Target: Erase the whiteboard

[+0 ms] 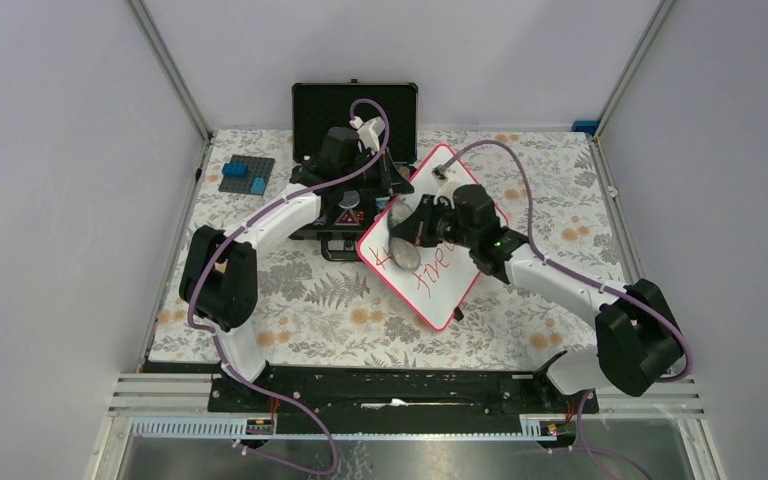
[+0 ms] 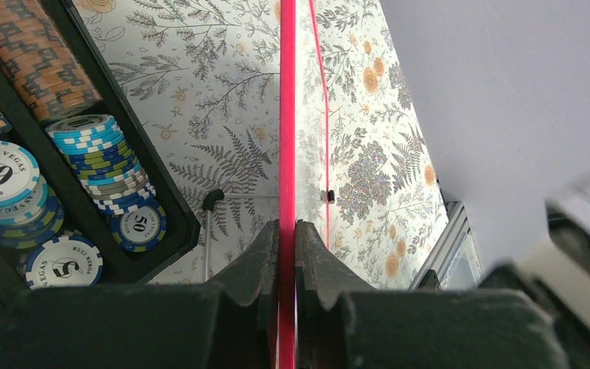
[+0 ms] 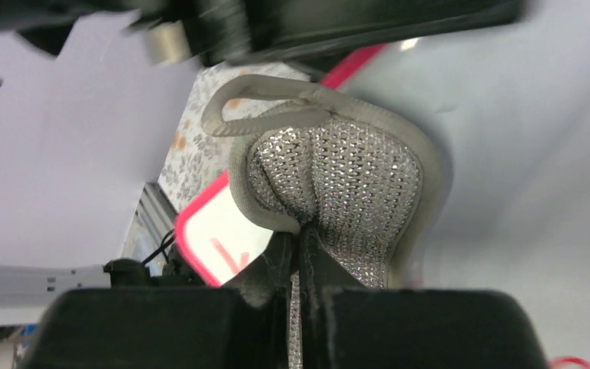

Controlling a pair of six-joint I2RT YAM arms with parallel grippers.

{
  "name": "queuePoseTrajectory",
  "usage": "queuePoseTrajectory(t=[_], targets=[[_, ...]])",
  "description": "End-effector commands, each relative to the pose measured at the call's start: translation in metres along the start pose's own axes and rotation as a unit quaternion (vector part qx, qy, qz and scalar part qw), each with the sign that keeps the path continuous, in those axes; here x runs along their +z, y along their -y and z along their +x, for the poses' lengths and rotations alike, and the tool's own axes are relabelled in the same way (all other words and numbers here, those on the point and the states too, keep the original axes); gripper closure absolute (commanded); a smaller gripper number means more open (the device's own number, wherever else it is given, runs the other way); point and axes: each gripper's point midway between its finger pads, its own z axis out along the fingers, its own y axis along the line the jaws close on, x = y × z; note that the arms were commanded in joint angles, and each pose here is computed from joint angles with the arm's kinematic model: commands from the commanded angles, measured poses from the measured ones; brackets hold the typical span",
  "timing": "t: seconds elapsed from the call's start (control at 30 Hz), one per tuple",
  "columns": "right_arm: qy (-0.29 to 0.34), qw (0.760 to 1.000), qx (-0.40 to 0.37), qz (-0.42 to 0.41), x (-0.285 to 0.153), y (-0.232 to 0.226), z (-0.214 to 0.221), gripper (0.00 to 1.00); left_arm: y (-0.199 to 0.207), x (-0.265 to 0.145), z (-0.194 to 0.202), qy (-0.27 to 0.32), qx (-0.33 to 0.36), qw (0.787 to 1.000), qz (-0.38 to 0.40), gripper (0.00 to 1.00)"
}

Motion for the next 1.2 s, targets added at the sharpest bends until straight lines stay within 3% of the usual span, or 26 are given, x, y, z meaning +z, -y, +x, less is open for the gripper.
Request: queuePoseTrajectory(t=[0.0, 0.1, 0.3, 0.6, 0.7, 0.83, 0.97, 1.17], targets=[[-0.016, 0.996, 0.046, 0.076, -0.008, 0.069, -0.002, 1.00, 0.018, -0.006, 0.015, -0.030, 0.018, 0.999, 0.021, 1.00], [-0.020, 0.991, 0.064, 0.112, -0.011, 0.095, 0.000, 1.00, 0.018, -0.005, 0.016, -0.032, 0.016, 0.999, 0.021, 1.00], [-0.029, 0.990, 0.065, 0.119, -0.020, 0.095, 0.017, 1.00, 0.019, -0.006, 0.016, -0.032, 0.016, 0.999, 0.022, 1.00], [-0.100, 0.993, 0.015, 0.054, -0.009, 0.012, 0.081, 1.00, 0.021, -0.007, 0.015, -0.030, 0.015, 0.999, 0.025, 1.00], [-0.081, 0.996, 0.020, 0.037, -0.013, 0.001, 0.074, 1.00, 0.017, -0.006, 0.015, -0.029, 0.016, 0.999, 0.017, 1.00], [-0.031, 0.997, 0.001, 0.074, -0.025, 0.020, 0.048, 1.00, 0.017, -0.006, 0.016, -0.031, 0.015, 0.999, 0.019, 1.00], [-0.013, 0.993, 0.035, 0.112, -0.038, 0.069, 0.021, 1.00, 0.018, -0.006, 0.016, -0.030, 0.016, 0.999, 0.019, 1.00], [-0.028, 0.989, 0.030, 0.141, -0.044, 0.095, 0.021, 1.00, 0.017, -0.006, 0.015, -0.029, 0.018, 0.999, 0.016, 1.00]])
